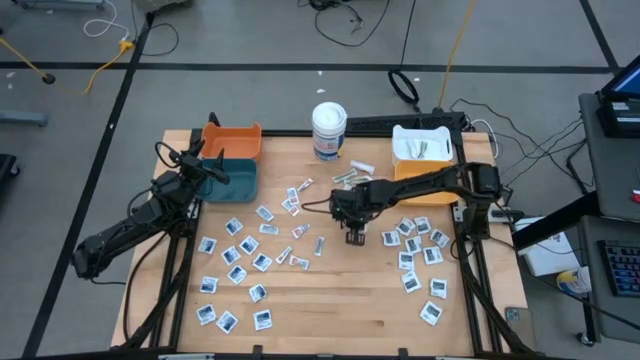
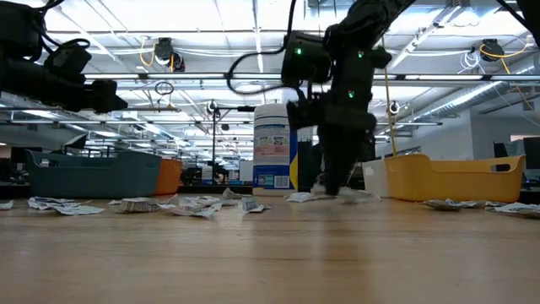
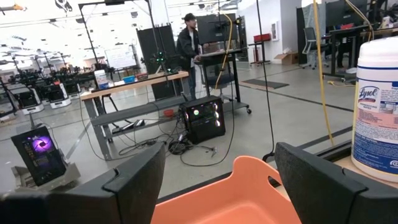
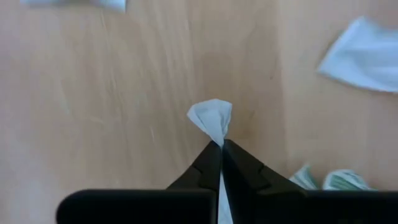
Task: Pick & Place First Aid Supplies
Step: Put the green bandage into the white bin
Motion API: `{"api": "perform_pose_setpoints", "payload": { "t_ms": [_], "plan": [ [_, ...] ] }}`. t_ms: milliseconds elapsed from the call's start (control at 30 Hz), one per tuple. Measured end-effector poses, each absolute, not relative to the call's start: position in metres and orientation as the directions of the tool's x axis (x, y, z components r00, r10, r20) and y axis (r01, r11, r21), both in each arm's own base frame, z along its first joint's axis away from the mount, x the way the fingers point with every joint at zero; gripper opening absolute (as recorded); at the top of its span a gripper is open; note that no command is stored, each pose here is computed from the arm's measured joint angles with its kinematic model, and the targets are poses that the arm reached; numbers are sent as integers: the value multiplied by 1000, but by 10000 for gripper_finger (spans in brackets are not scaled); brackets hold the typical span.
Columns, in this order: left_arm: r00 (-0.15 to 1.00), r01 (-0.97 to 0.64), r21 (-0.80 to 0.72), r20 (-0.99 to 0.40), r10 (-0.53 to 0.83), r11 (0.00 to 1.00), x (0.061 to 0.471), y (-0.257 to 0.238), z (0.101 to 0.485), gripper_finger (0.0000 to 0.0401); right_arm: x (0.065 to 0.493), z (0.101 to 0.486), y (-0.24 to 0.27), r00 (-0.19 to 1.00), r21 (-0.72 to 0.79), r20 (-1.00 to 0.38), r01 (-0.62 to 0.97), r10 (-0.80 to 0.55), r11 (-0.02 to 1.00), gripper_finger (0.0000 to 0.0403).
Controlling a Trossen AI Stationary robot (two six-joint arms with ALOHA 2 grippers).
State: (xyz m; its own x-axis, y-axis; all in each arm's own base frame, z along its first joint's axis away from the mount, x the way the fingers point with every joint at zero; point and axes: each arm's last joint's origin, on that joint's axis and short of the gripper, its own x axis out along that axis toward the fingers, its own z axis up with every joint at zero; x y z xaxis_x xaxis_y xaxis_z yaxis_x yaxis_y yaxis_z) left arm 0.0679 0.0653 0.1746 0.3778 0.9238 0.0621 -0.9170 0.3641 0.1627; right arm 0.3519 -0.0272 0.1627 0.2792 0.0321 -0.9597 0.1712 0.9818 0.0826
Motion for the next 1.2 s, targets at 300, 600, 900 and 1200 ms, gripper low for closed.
{"api": "perform_pose_setpoints", "payload": {
  "t_ms": [300,600,900,1200],
  "plan": [
    [378,-917,163,62,924,364,68,65,175,308,335,204,-46,278,96,-960,429,-30,898,1],
    [378,-917,162,62,924,364,68,65,175,308,314,230,-60,271,111,-957,672,-103,733,1],
    [378,-917,162,62,924,364,68,65,175,308,291,249,-91,299,127,-932,800,-205,587,0],
    [378,-917,163,62,924,364,68,65,175,308,250,247,-148,214,61,-927,897,-308,438,0]
  ]
}}
